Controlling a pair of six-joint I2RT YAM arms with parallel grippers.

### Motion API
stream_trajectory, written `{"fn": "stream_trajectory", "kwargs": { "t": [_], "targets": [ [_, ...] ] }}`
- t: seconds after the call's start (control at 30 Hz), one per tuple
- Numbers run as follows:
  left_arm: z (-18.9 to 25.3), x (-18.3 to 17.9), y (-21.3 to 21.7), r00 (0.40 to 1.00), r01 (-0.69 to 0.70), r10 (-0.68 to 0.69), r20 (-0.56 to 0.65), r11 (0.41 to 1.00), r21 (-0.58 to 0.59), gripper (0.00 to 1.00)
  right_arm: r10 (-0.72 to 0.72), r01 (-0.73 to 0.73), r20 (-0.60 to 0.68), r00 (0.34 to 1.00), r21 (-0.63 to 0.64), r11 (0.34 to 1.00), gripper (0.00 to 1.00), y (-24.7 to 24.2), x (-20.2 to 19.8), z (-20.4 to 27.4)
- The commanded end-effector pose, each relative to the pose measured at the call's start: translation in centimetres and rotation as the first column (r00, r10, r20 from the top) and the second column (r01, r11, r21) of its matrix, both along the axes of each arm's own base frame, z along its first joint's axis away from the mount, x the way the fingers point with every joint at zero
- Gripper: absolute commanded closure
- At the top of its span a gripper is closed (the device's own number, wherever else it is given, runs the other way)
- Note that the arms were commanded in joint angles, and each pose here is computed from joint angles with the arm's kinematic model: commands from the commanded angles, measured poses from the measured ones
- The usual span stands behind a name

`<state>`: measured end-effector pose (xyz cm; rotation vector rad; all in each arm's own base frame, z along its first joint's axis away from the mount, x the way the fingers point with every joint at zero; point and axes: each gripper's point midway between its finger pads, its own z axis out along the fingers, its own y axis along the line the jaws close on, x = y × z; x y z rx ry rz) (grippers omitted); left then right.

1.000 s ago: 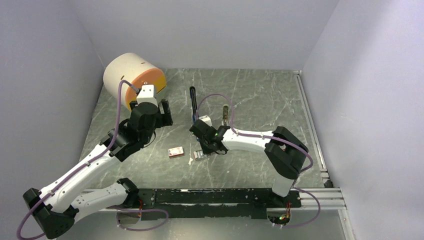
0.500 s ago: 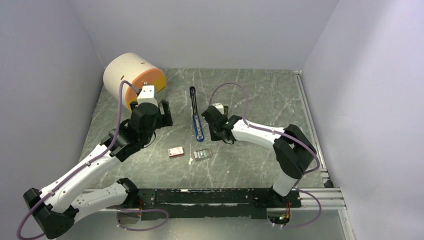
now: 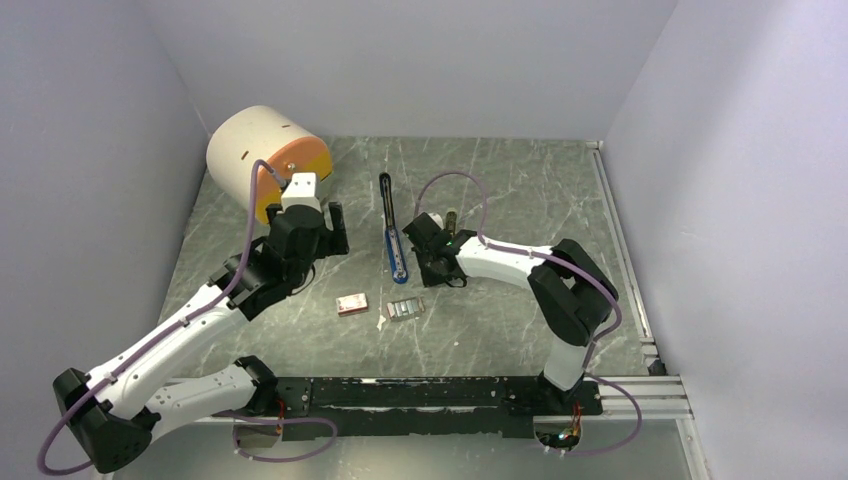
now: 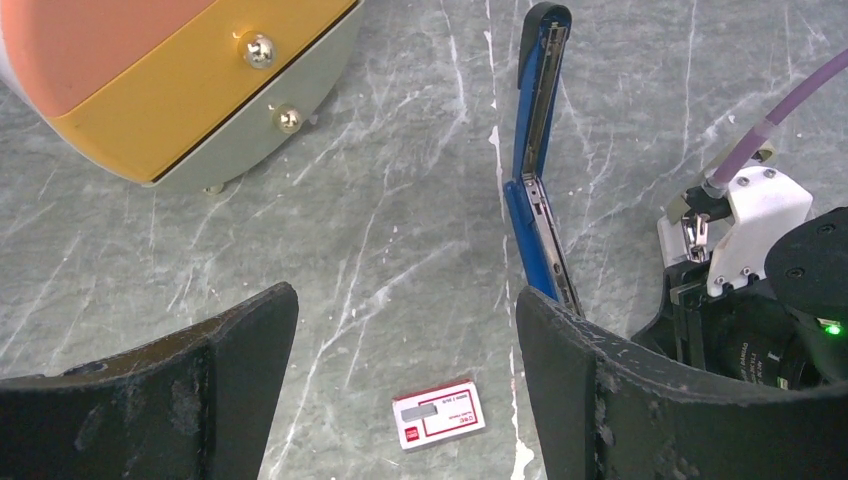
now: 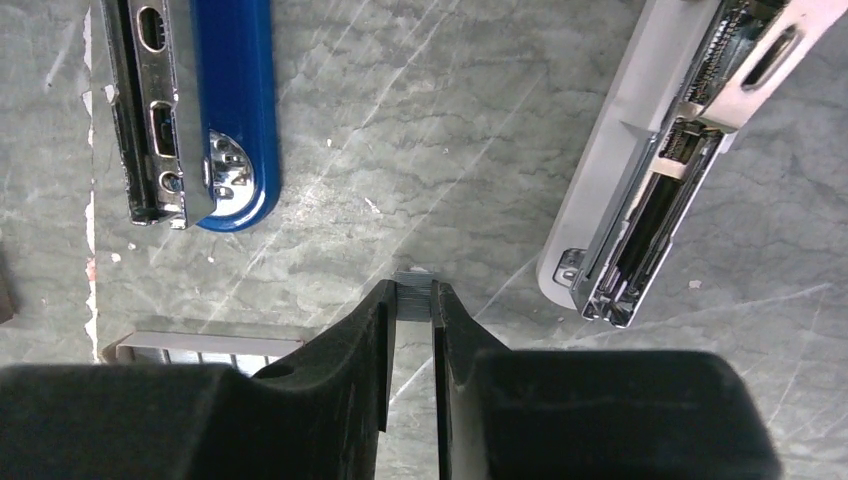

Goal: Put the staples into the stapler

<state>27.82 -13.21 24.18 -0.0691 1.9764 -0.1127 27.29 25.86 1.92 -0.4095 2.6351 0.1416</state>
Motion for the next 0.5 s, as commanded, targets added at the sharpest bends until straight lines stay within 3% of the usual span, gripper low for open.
{"fn": "stream_trajectory", "kwargs": {
  "t": [0.0, 0.3, 0.47],
  "targets": [
    [0.1, 0.17, -0.24, 1.0, 0.017, -0.017, 0.006, 1.0, -0.004, 0.15, 0.026, -0.026, -0.005, 1.0, 0.012, 1.0, 0.79, 0.67, 0.31, 0.1],
    [0.12, 0.05, -0.17, 1.0, 0.019, -0.019, 0.005, 1.0, -0.001, 0.15, 0.065, -0.067, -0.032, 0.997, -0.068, 0.995, 0.61, 0.37, 0.83, 0.16],
    [0.42, -0.05, 0.02, 1.0, 0.015, -0.015, 0.014, 1.0, -0.003, 0.15, 0.021, -0.025, -0.046, 0.999, -0.098, 0.995, 0.61, 0.09, 1.0, 0.18]
  ]
}}
